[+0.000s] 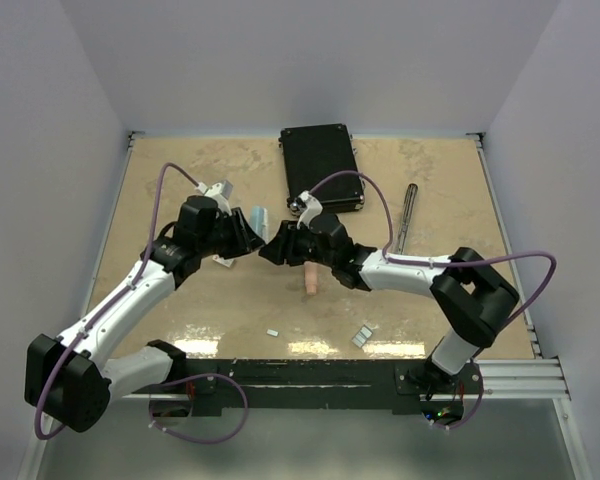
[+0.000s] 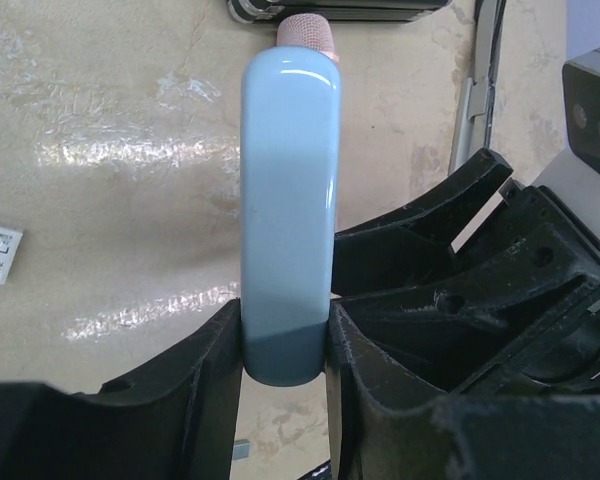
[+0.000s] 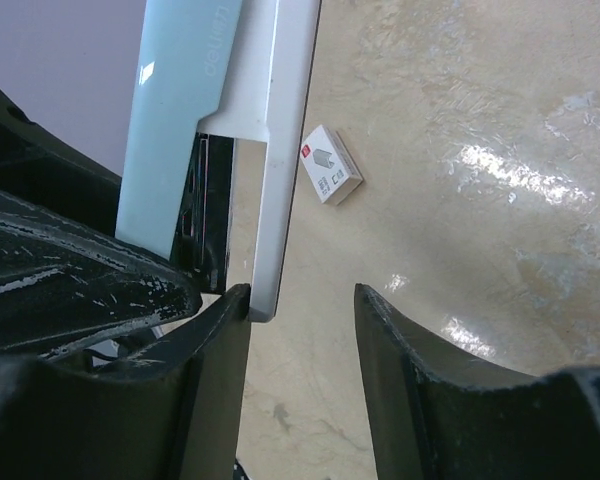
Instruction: Unload the staples from the stapler
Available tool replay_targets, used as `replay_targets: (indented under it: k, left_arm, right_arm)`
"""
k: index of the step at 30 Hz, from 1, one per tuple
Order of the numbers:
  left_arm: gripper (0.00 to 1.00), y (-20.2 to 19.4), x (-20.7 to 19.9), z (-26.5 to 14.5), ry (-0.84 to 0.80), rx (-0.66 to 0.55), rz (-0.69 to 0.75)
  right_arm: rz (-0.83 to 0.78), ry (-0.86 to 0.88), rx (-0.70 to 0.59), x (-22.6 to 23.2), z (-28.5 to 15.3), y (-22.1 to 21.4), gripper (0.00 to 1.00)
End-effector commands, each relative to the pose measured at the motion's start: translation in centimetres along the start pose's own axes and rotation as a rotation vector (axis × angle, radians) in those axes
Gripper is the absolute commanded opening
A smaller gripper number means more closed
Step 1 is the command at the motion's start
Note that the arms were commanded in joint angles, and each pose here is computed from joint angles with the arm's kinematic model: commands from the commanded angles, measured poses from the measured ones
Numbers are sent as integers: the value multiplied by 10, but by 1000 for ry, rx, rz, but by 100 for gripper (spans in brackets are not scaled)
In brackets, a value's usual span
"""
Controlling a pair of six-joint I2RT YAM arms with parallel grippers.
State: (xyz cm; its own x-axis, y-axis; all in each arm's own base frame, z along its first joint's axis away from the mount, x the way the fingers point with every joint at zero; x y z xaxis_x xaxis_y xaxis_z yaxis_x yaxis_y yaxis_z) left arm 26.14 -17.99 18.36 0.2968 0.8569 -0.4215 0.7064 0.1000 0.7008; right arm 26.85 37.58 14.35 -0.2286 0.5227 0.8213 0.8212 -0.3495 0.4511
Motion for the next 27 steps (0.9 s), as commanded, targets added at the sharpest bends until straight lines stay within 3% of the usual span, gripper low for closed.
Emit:
replay_targets:
  k: [1, 8, 16, 19, 27]
  left_arm:
    - [0, -7, 8, -5, 46, 57, 71]
    - [0, -8, 17, -4, 91, 71, 94]
    - [0, -7, 21, -4, 122, 83, 112]
    - [0, -7, 25, -4, 151, 95, 102]
    - [0, -1, 21, -4, 143, 108, 113]
  right_arm:
    - [-3, -68, -91, -24, 8, 14, 45]
    - [-16, -78, -63, -36, 13, 5, 38]
    - [-41, -92, -49, -42, 15, 3, 38]
    - [-88, -36, -5, -32, 14, -2, 42]
    - [-223, 15, 63, -16, 9, -1, 67]
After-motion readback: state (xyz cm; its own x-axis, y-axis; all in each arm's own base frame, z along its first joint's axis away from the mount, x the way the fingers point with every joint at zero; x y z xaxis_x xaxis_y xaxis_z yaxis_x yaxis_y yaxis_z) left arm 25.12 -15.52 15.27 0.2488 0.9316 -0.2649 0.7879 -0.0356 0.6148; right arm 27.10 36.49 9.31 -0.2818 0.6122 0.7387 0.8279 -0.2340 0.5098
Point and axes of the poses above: each gripper's point midway between its finger pads, its own z axis out along the fingers, its own x axis along the line the jaws close on, y = z × x, the point moved 2 cm from there along -z, back along the fingers, and after that the axes turned 15 degrees about z, right-handed, at the moved point
